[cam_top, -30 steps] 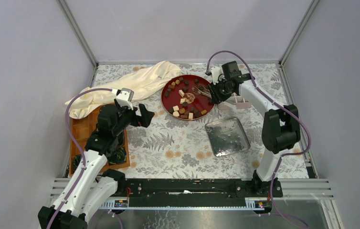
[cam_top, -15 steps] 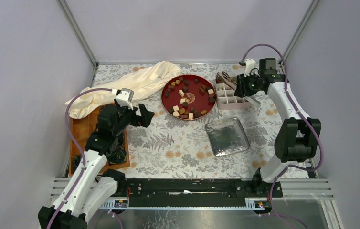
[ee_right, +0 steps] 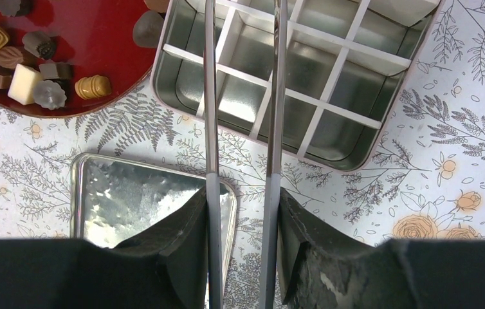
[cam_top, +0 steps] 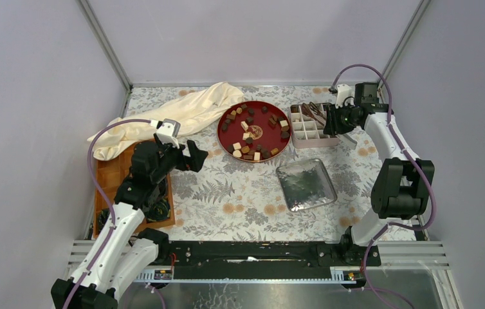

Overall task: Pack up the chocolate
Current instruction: Place the fake chocolate in the packing box.

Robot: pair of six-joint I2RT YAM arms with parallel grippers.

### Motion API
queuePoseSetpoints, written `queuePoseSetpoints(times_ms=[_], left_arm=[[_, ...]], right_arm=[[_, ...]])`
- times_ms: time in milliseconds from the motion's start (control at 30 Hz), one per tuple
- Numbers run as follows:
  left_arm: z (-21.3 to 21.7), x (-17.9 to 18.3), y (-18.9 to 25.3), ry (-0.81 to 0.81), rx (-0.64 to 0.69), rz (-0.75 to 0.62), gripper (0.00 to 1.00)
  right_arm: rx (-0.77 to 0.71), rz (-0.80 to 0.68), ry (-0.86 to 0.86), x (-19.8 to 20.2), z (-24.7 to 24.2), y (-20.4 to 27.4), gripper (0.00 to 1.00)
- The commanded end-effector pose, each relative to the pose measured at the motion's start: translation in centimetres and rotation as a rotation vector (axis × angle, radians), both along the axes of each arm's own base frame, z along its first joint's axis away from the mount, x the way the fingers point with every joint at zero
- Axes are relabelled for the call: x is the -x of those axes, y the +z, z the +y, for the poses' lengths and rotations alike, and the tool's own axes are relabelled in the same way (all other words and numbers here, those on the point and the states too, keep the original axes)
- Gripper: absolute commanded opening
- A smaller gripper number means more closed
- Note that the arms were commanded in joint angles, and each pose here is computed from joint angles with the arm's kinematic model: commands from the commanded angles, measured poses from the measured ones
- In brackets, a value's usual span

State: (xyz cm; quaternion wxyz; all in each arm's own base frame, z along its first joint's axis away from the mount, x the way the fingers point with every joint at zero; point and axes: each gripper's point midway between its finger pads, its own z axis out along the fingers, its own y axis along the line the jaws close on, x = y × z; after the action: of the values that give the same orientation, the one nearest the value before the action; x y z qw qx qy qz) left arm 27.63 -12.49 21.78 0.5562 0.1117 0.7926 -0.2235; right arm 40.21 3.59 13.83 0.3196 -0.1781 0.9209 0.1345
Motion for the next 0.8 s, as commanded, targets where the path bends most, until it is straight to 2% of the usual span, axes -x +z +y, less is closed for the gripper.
queuePoseSetpoints(times_ms=[0,767], left_arm=[[-0.3,0.0,1.0,-0.016,0.017,-0.039,0.99],[-0.3,0.0,1.1,-0.018,0.017,-0.040,0.99]], right_arm=[[0.020,-0.034,0.001,-0.5,-0.4,1.0,0.25],[0.053,0.016,-0.031,-1.0,-1.2,-1.1,0.49]])
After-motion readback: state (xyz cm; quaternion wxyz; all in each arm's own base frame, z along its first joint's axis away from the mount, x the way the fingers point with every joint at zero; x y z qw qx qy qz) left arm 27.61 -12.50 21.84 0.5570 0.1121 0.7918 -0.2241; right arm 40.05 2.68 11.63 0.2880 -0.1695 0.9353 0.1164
